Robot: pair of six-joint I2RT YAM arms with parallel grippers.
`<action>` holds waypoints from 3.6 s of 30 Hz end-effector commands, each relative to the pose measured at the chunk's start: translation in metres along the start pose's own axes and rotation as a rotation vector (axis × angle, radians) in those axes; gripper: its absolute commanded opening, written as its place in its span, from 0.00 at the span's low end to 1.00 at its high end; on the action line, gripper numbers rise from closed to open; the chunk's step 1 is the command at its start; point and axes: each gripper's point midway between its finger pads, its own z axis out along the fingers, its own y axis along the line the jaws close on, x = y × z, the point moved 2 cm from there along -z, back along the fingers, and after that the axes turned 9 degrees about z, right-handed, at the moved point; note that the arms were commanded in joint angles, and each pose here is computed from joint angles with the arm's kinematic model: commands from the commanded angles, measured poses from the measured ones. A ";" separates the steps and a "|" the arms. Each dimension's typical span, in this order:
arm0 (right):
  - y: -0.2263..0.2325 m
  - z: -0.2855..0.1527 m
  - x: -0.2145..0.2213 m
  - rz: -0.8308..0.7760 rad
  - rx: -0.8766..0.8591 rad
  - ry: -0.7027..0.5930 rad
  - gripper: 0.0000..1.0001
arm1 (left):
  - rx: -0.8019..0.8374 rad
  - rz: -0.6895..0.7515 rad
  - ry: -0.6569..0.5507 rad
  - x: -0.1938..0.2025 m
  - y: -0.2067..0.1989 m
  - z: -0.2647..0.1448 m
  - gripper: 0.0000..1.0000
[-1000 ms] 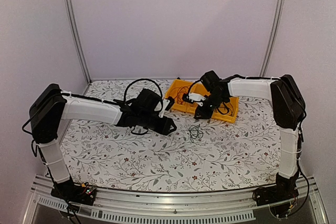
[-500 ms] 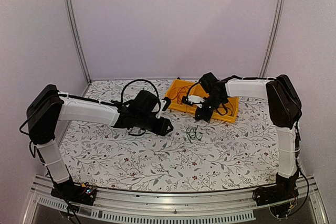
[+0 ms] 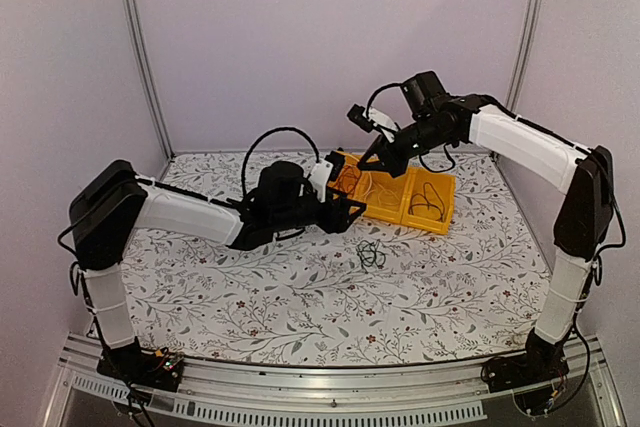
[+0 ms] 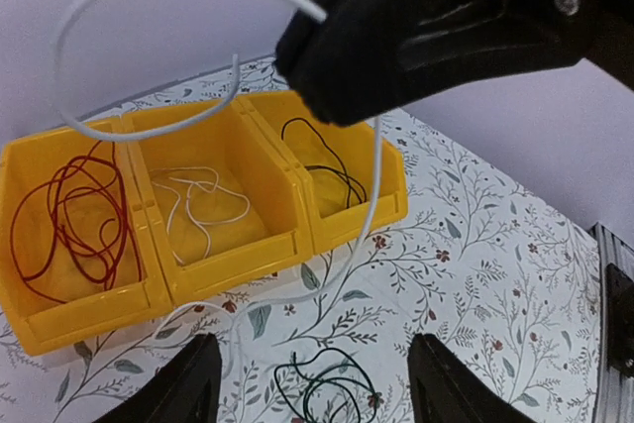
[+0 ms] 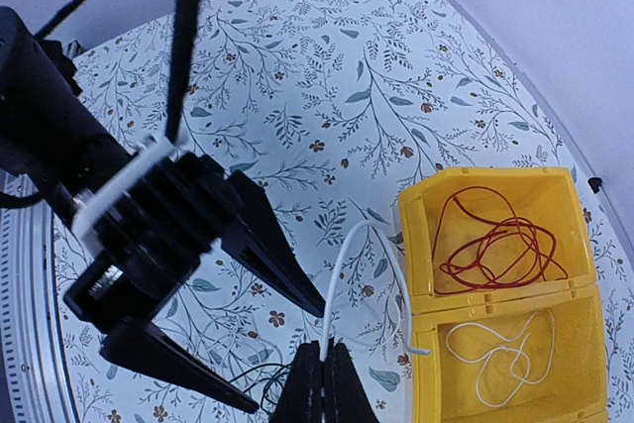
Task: Untangle the cables
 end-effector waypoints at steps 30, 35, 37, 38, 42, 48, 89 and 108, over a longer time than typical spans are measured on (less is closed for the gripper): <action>0.025 -0.154 -0.141 -0.171 0.152 -0.452 0.00 | -0.044 -0.132 0.230 0.097 0.028 0.004 0.35; -0.018 -0.134 -0.112 -0.097 0.185 -0.388 0.00 | -0.081 -0.136 0.222 0.085 0.029 -0.022 0.39; -0.034 -0.120 -0.095 -0.077 0.196 -0.344 0.00 | -0.101 -0.137 0.228 0.085 0.031 -0.033 0.39; -0.040 -0.113 -0.086 -0.076 0.200 -0.325 0.00 | -0.113 -0.138 0.235 0.086 0.032 -0.037 0.40; -0.065 -0.085 -0.052 -0.062 0.222 -0.252 0.00 | -0.147 -0.149 0.251 0.088 0.034 -0.052 0.40; -0.091 -0.050 -0.020 -0.049 0.240 -0.173 0.00 | -0.177 -0.137 0.247 0.080 0.037 -0.067 0.40; -0.165 0.059 0.086 0.020 0.333 0.133 0.00 | -0.236 -0.171 0.260 0.077 0.040 -0.088 0.41; -0.153 0.039 0.057 0.020 0.368 0.139 0.28 | -0.234 -0.179 0.286 0.082 0.039 -0.092 0.41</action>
